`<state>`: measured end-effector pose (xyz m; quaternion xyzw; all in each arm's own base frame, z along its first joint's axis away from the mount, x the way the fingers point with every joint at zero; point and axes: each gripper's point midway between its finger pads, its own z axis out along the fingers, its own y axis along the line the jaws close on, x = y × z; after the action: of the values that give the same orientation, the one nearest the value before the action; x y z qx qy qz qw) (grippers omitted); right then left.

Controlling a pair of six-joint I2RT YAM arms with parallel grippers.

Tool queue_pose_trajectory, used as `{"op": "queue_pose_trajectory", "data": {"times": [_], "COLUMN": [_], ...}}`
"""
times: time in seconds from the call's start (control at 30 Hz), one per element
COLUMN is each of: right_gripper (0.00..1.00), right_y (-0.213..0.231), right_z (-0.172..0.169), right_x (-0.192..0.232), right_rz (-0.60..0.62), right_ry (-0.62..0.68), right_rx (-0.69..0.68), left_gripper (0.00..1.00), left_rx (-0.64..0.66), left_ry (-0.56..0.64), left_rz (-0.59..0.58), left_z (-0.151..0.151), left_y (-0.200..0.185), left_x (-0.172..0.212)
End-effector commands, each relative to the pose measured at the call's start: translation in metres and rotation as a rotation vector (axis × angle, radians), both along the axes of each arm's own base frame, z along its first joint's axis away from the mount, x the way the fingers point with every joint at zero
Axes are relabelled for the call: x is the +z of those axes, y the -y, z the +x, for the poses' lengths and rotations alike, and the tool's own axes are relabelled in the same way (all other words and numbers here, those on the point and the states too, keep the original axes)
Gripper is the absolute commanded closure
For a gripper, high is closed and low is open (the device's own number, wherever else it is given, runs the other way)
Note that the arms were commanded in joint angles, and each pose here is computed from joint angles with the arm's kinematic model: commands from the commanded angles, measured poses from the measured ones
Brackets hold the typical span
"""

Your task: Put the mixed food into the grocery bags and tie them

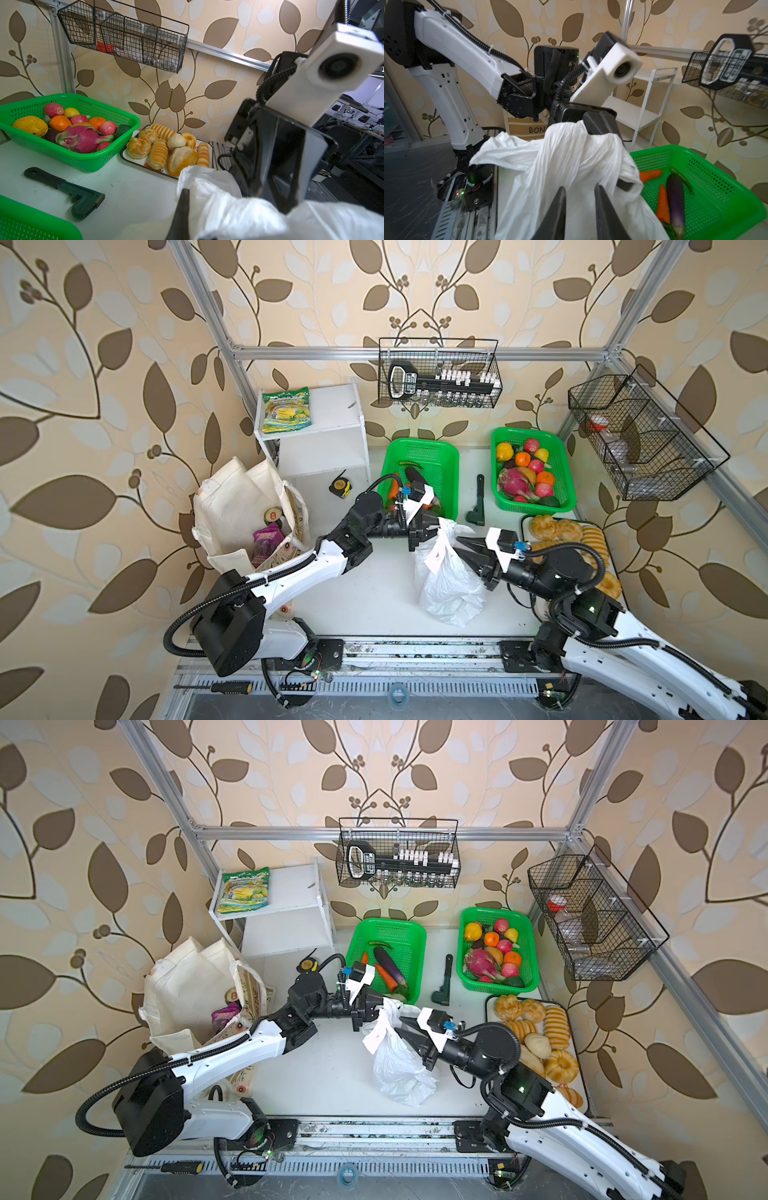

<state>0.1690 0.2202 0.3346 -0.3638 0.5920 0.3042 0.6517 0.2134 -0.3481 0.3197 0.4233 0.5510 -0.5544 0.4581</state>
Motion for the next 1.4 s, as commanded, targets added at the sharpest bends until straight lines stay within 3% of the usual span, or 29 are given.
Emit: {"op": "queue_pose_trajectory", "data": {"times": [0.0,0.1,0.3,0.63,0.93,1.1,1.23,1.37], "right_gripper": [0.76,0.84,0.93,0.9,0.78,0.71,0.69,0.69], "right_y": [0.018,0.021,-0.012,-0.047,-0.003,0.023,0.022,0.016], "right_z": [0.017,0.032,0.033,0.008,0.02,0.034,0.041,0.044], "right_x": [-0.012,-0.016,-0.03,-0.029,-0.029,-0.023,-0.02,-0.012], "right_rz": [-0.033,-0.033,-0.029,-0.031,-0.131,-0.188,-0.267,-0.252], "right_ry": [-0.006,-0.069,-0.151,-0.122,0.024,0.198,0.298,0.329], "right_rx": [-0.107,-0.13,-0.003,0.11,-0.112,-0.278,-0.308,-0.292], "left_gripper": [1.0,1.0,1.0,1.0,1.0,1.0,1.0,1.0], "left_rx": [-0.006,-0.011,-0.007,-0.004,-0.008,-0.012,-0.03,-0.034], "left_ry": [0.118,0.116,0.1,0.079,0.082,0.077,0.07,0.063], "left_rz": [-0.071,-0.073,-0.077,-0.095,-0.094,-0.09,-0.076,-0.069], "left_z": [-0.009,-0.01,-0.009,-0.006,-0.009,-0.011,-0.013,-0.014], "left_y": [-0.009,-0.009,-0.008,-0.007,-0.009,-0.01,-0.009,-0.009], "left_x": [0.038,0.039,0.041,0.043,0.041,0.04,0.038,0.036]}}
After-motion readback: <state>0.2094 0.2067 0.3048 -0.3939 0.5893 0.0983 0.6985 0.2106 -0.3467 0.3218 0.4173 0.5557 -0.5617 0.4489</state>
